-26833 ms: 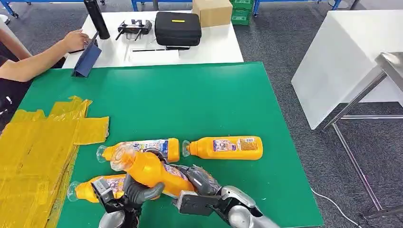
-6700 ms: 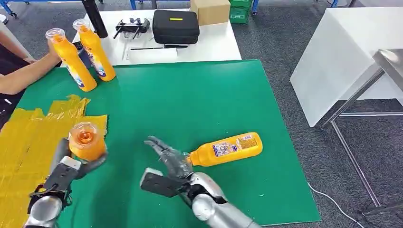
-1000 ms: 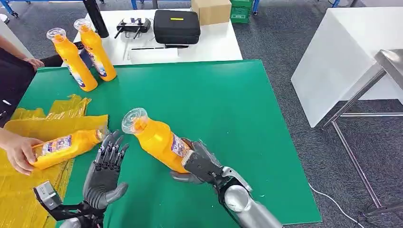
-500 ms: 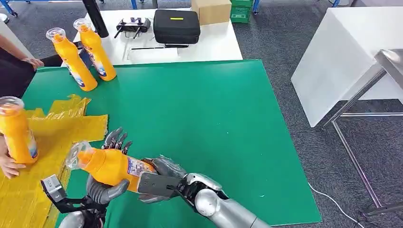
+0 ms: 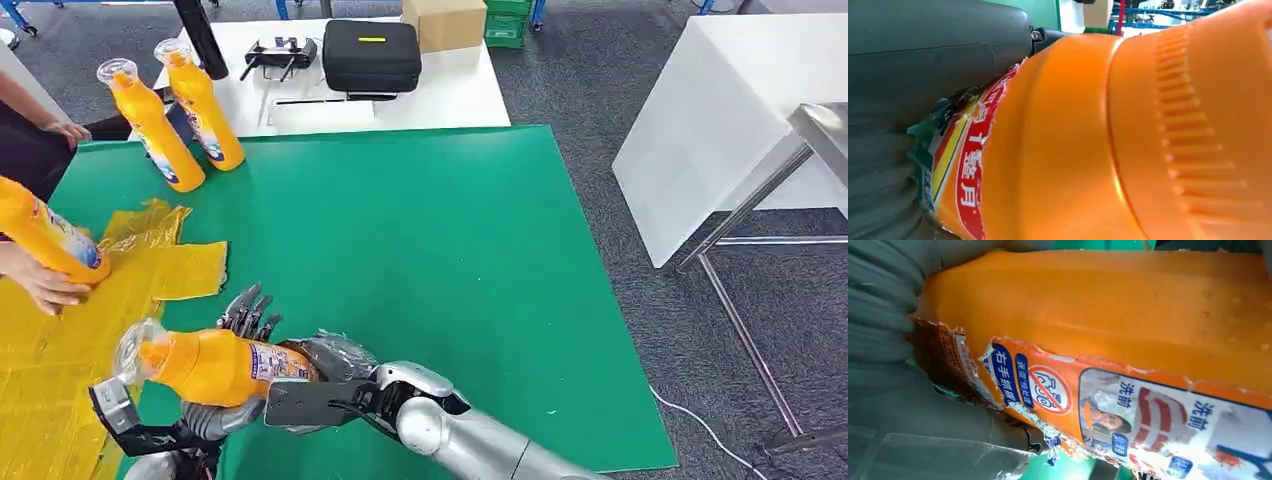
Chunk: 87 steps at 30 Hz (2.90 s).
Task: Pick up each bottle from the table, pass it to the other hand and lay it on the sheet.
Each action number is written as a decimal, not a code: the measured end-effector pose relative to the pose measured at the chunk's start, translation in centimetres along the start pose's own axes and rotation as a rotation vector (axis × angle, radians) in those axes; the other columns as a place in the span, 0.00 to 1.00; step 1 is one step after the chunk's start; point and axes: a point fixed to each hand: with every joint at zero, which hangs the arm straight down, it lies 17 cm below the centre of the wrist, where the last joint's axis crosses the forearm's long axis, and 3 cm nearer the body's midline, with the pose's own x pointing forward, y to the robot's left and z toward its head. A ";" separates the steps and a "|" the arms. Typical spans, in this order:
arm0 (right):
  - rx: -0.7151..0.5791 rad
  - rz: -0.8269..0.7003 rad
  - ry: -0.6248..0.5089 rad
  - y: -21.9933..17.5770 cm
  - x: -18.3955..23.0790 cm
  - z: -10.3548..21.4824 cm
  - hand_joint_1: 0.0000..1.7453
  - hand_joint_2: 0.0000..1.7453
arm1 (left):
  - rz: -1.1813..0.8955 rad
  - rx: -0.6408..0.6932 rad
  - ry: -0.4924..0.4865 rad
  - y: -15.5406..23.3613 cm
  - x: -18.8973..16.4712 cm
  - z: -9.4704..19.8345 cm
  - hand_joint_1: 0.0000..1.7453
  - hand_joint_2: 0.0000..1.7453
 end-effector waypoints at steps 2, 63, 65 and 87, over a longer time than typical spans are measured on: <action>0.000 0.002 0.003 0.1 -0.1 0.0 1.00 1.00 | 0.003 -0.005 -0.002 -0.1 0.0 0.1 1.00 1.00; -0.659 -0.184 -0.412 -11.5 5.4 17.3 0.00 1.00 | -1.847 0.394 0.577 30.9 0.5 10.4 1.00 1.00; -0.658 -0.181 -0.412 -11.7 5.4 17.2 0.00 1.00 | -1.830 0.361 0.617 31.6 -0.9 10.8 1.00 1.00; -0.642 -0.185 -0.387 -11.6 4.7 16.8 0.00 1.00 | -1.779 0.299 0.731 33.8 -4.0 10.0 0.00 1.00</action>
